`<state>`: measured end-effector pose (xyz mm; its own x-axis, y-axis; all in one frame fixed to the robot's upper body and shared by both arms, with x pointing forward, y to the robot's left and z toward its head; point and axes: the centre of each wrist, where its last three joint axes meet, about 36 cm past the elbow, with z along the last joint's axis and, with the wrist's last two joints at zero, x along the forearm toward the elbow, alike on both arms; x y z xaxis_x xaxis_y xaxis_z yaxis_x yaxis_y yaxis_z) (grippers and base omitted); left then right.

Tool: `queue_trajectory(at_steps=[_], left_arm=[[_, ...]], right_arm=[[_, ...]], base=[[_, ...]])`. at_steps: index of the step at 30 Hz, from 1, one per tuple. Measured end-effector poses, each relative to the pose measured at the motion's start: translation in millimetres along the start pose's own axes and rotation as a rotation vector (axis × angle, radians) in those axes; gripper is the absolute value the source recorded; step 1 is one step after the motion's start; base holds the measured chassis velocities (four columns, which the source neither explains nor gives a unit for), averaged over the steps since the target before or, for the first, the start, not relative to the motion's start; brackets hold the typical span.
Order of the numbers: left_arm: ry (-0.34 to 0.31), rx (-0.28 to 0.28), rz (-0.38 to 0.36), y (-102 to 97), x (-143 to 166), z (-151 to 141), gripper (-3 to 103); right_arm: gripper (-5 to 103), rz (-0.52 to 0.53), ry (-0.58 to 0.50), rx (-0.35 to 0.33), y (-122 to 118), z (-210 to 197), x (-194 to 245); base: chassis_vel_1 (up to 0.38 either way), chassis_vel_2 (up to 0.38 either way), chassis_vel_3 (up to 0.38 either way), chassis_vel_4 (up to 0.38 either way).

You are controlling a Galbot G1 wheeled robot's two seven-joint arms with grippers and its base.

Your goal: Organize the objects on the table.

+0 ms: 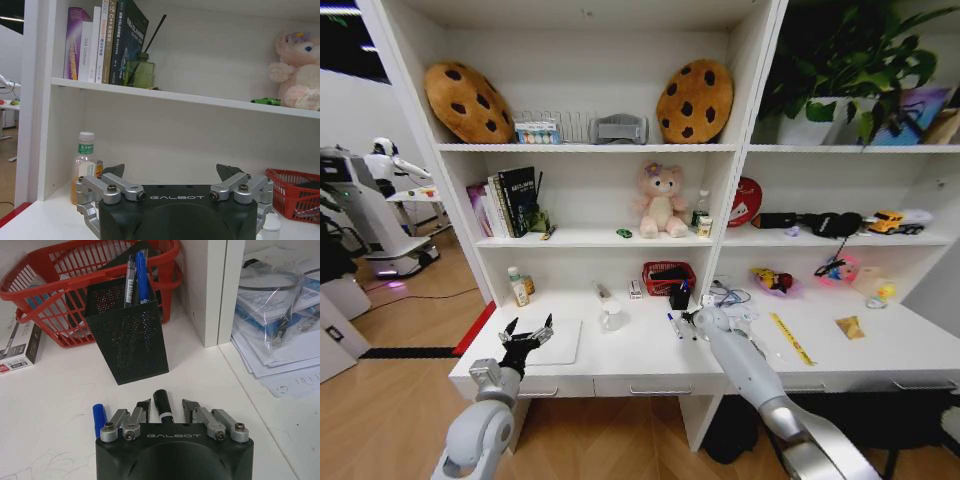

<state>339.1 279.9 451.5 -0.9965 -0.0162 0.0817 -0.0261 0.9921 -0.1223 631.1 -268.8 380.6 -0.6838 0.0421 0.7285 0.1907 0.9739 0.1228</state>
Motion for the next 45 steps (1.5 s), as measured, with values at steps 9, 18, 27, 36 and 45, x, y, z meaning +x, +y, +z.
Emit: queue_trajectory(at_steps=[9, 18, 27, 36, 45], left_arm=[[0.000, 0.000, 0.000, 0.0, 0, 0, 100], [0.000, 0.000, 0.000, 0.0, 0, 0, 100], [0.000, 0.000, 0.000, 0.0, 0, 0, 100], [0.000, 0.000, 0.000, 0.0, 0, 0, 100], [0.000, 0.000, 0.000, 0.0, 0, 0, 100]], right_arm=[[12, -0.001, 0.002, 0.002, 0, 2, 1], [11, 0.000, -0.001, 0.004, -1, 0, 2], [11, -0.003, -0.041, 0.023, -6, 1, 14], [11, 0.003, -0.176, 0.106, -2, -2, 38], [11, -0.002, -0.535, 0.353, -9, 3, 31]], base=[[0.000, 0.000, 0.000, 0.000], [0.000, 0.000, 0.000, 0.000], [0.000, 0.000, 0.000, 0.000], [0.000, 0.000, 0.000, 0.000], [0.000, 0.000, 0.000, 0.000]])
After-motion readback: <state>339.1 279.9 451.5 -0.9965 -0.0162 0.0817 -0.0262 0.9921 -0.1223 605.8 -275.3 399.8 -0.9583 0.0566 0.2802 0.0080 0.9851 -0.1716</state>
